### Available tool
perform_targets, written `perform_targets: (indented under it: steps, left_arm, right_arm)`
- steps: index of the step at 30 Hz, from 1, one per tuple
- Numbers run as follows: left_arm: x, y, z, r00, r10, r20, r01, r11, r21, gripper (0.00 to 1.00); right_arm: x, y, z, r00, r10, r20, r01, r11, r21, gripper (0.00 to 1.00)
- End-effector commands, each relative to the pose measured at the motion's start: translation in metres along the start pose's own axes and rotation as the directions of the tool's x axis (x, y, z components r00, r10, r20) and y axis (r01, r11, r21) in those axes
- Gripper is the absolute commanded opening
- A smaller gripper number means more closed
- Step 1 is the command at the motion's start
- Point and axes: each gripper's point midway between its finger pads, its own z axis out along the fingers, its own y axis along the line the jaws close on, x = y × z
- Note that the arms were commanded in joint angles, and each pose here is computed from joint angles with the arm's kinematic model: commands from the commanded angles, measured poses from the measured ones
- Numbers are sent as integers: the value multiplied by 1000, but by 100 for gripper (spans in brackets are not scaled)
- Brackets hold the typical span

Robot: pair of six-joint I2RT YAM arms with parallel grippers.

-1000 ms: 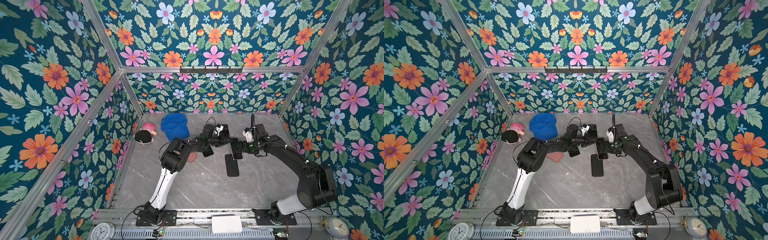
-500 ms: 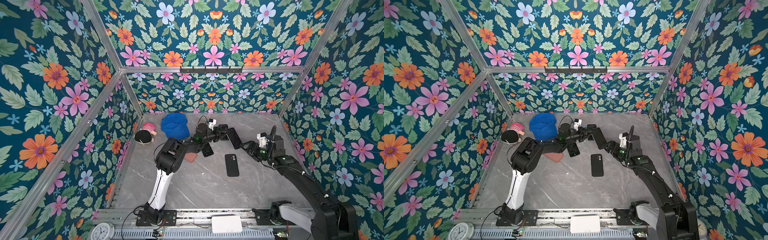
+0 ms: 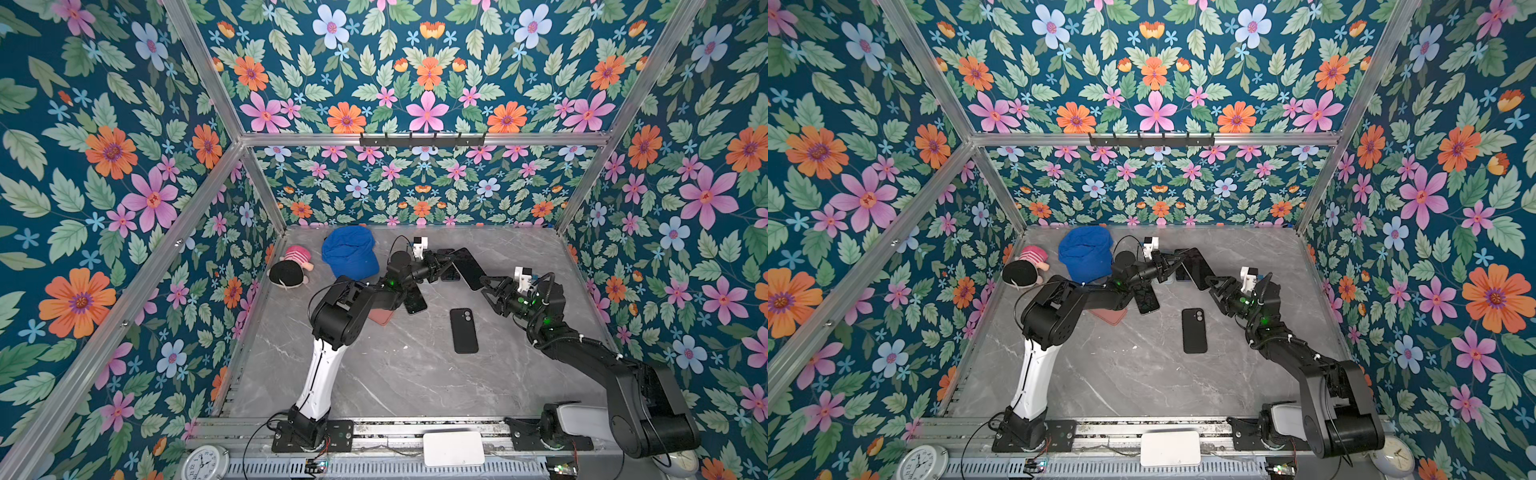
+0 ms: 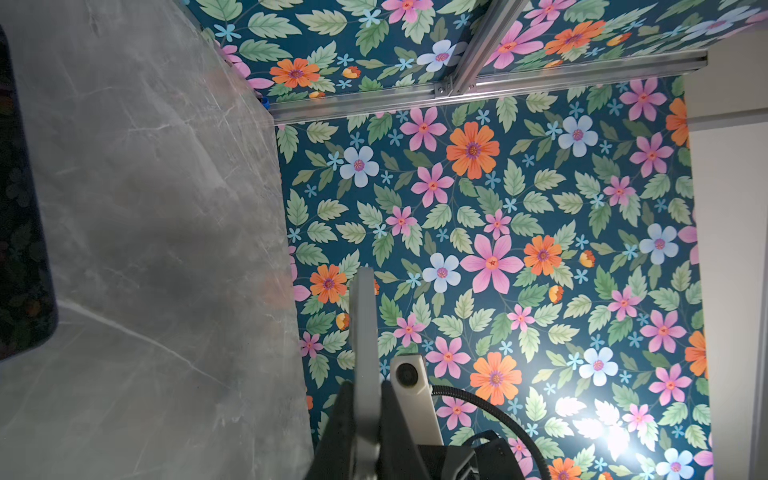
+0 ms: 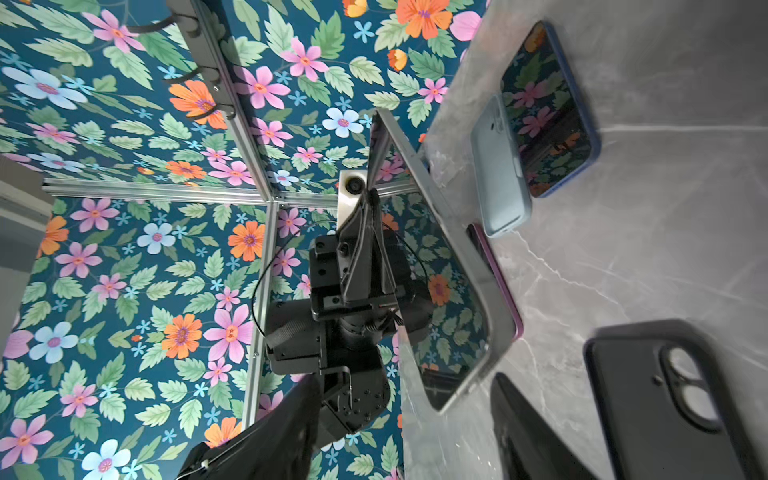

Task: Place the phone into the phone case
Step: 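Raise the held phone upright and carry it toward the right arm's side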

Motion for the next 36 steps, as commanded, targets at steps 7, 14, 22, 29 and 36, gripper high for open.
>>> perform_targets:
  steps: [7,14,22,29,36]
  left_arm:
    - [-1,-27,-2,1000,14,9,-15,994,108,0]
    - [1,-27,-4,1000,7,7,-8,994,112,0]
    - [1,-25,-4,1000,4,5,-4,993,114,0]
    - [2,-23,-6,1000,5,8,-6,994,109,0]
    - [6,-20,-9,1000,27,8,-28,996,82,19]
  right_arm:
    - [-11,16,6,999,-14,31,17,994,-107,48]
    - [-15,17,10,999,-19,34,23,991,-129,37]
    - [-15,21,11,999,-18,29,22,989,-143,26]
    - [-15,23,8,999,-18,33,22,990,-141,16]
    - [-16,26,7,999,-20,34,24,991,-135,9]
